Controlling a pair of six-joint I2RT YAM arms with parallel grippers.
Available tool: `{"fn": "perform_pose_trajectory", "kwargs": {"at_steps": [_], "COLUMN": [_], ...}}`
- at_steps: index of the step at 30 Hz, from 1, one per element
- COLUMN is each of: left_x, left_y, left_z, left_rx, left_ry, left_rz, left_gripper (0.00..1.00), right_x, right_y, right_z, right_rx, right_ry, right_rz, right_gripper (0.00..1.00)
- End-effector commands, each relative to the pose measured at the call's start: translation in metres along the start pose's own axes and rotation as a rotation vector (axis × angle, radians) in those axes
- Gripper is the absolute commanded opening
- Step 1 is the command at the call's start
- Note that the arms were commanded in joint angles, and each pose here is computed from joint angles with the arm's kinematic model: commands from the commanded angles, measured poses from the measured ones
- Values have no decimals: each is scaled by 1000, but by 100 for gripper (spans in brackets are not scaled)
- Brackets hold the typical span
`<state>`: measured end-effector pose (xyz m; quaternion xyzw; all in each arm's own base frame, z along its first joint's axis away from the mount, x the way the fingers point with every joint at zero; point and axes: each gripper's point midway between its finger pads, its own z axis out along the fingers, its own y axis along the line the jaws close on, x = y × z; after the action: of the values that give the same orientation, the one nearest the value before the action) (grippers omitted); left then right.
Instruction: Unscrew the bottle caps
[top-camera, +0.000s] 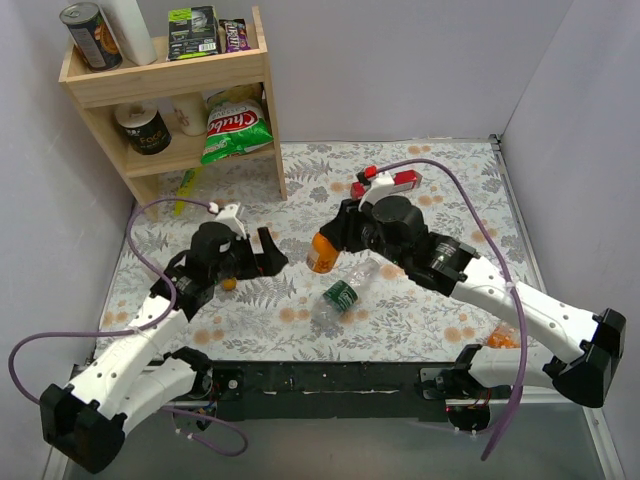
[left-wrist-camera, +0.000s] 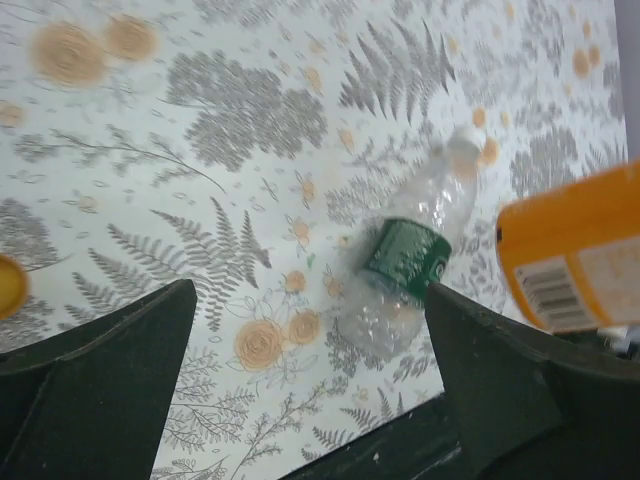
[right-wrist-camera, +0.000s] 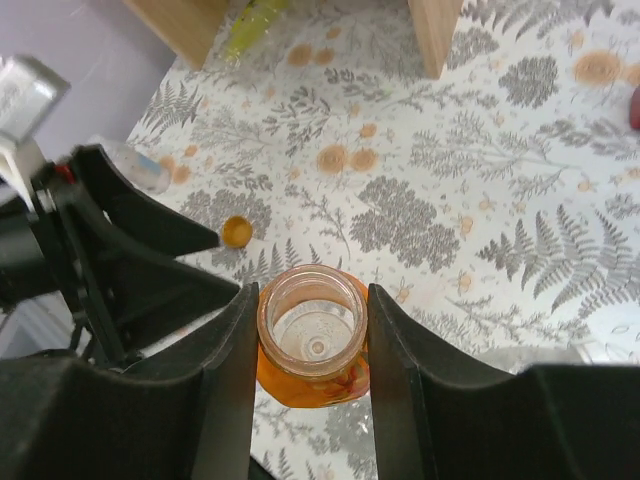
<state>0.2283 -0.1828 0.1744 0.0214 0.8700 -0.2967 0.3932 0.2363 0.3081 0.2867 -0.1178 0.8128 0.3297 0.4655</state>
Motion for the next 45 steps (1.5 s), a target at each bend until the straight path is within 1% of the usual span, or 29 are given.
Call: {"fn": "perform_pose_trajectory", "kwargs": {"at_steps": [1,2,3,4,5,7,9,11,14,15,17,18,19,20,23,30,34,39,43,44,45], "left_x": [-60,-69,-81,-99,-109,-129,-135,-141,-136,-134,-131,-130,-128,-126,-120,-117,-114,-117,-118,-117,-116], "left_y": [38,42,49,43,41,36,39,49,58,58,58,58,59,59,60,60,65,60,62,63,64], "left_z": [-31,-36,-43,-51,-57,-70,-76,-84,-88,-89,-89,-90,-89,-87,-83,-79,-74,-71,-71,-71,-70], "left_rx": [-236,-260,-298,-299,-305,-322,-356,-425,-476,-474,-469,-466,-466,-461,-457,-452,-468,-447,-460,-464,-465], "left_ry": [-146,-173,-204,-244,-270,-326,-344,-374,-361,-362,-360,-363,-357,-350,-323,-307,-288,-288,-288,-283,-282], "left_rz": [-146,-165,-188,-196,-198,-193,-182,-169,-164,-165,-168,-169,-170,-171,-174,-167,-158,-169,-160,-156,-154], "left_gripper": [98,98,98,98,98,98,98,98,98,98,98,98,98,98,98,98,98,98,98,98,98], "right_x": [-24,-29,-21,-13,-11,13,31,44,57,69,67,77,73,84,91,101,111,126,134,137,138], "right_y": [25,36,40,51,59,70,77,85,94,93,100,98,105,103,107,111,116,111,106,105,105], "right_z": [6,8,15,16,21,35,53,64,84,95,104,114,117,126,139,160,167,175,179,180,181], "right_rx": [19,-3,1,-7,-22,-23,-25,-37,-61,-53,-59,-52,-66,-65,-68,-64,-91,-78,-67,-66,-68], "right_ry": [-221,-268,-267,-275,-297,-276,-264,-256,-271,-254,-271,-254,-271,-254,-253,-257,-233,-190,-166,-160,-153], "right_rz": [-159,-166,-195,-230,-232,-278,-299,-317,-326,-348,-351,-370,-366,-383,-404,-453,-453,-474,-500,-508,-514], "right_gripper": [1,1,1,1,1,1,1,1,1,1,1,1,1,1,1,1,1,1,1,2,5]}}
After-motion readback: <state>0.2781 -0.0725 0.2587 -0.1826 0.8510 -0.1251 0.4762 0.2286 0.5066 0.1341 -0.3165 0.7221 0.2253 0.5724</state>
